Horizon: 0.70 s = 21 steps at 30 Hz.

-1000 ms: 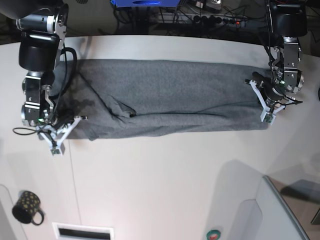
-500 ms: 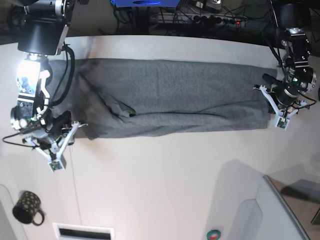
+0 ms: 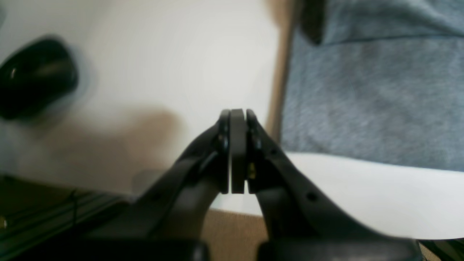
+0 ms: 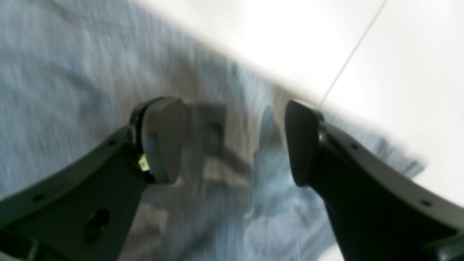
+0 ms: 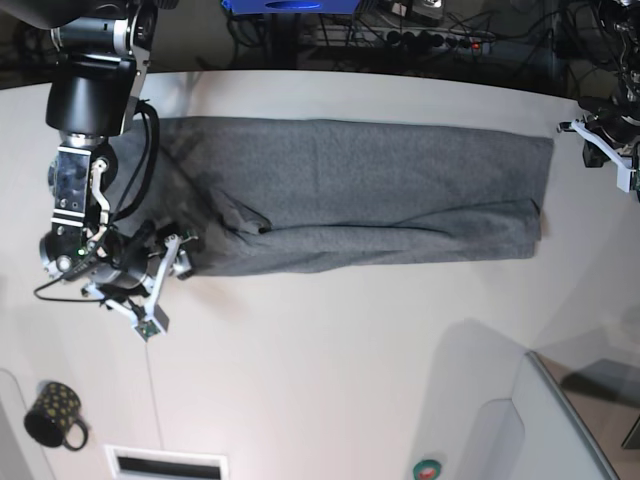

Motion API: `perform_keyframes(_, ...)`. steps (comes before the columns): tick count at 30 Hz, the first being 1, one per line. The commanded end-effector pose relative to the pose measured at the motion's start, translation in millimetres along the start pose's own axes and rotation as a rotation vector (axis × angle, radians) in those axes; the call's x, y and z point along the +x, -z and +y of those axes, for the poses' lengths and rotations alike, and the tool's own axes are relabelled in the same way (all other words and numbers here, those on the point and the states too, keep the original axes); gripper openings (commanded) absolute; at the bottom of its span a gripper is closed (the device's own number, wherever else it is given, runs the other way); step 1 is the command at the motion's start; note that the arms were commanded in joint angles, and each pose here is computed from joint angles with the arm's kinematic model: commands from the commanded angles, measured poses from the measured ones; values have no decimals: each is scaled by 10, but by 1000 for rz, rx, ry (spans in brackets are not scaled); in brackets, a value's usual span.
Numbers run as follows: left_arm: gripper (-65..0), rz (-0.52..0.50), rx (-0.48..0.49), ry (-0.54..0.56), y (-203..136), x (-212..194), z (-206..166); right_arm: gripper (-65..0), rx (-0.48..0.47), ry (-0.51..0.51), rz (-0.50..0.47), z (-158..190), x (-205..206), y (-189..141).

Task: Layout the t-shirt on the table in an organized manner, then fold the t-shirt properly
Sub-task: 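Slide the right gripper along the strip end and flatten it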

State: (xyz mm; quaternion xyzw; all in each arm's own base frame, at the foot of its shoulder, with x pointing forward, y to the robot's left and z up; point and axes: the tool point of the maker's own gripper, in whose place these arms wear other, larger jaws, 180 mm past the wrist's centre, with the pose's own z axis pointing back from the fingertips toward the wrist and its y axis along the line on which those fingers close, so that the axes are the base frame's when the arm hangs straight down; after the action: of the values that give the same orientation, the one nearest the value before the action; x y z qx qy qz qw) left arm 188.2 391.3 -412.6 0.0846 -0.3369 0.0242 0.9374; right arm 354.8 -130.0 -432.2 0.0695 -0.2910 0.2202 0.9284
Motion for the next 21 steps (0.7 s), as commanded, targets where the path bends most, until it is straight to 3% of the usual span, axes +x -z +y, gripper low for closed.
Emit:
perform_keyframes(1, -650, -50, 23, 15, -53, 176, 126, -240, -3, -8, -47, -53, 175, -31)
perform_keyframes(6, -650, -46, 28, 11, -61, 157, 149, -242, 24, 7, -35, -42, 200, 65)
perform_keyframes(13, -650, -44, 28, 13, -59, 153, 151, -374, 56, 18, -38, 88, 251, 130)
perform_keyframes(18, -650, -40, 28, 11, -55, 138, 155, -392, 86, 30, -27, 188, 258, 203)
perform_keyframes(19, -650, -34, 30, 10, -51, 119, 171, -417, 86, 30, -28, 187, 262, 204)
perform_keyframes(21, -650, -15, 33, -2, -32, 45, 195, -536, 86, 30, -24, 185, 258, 202)
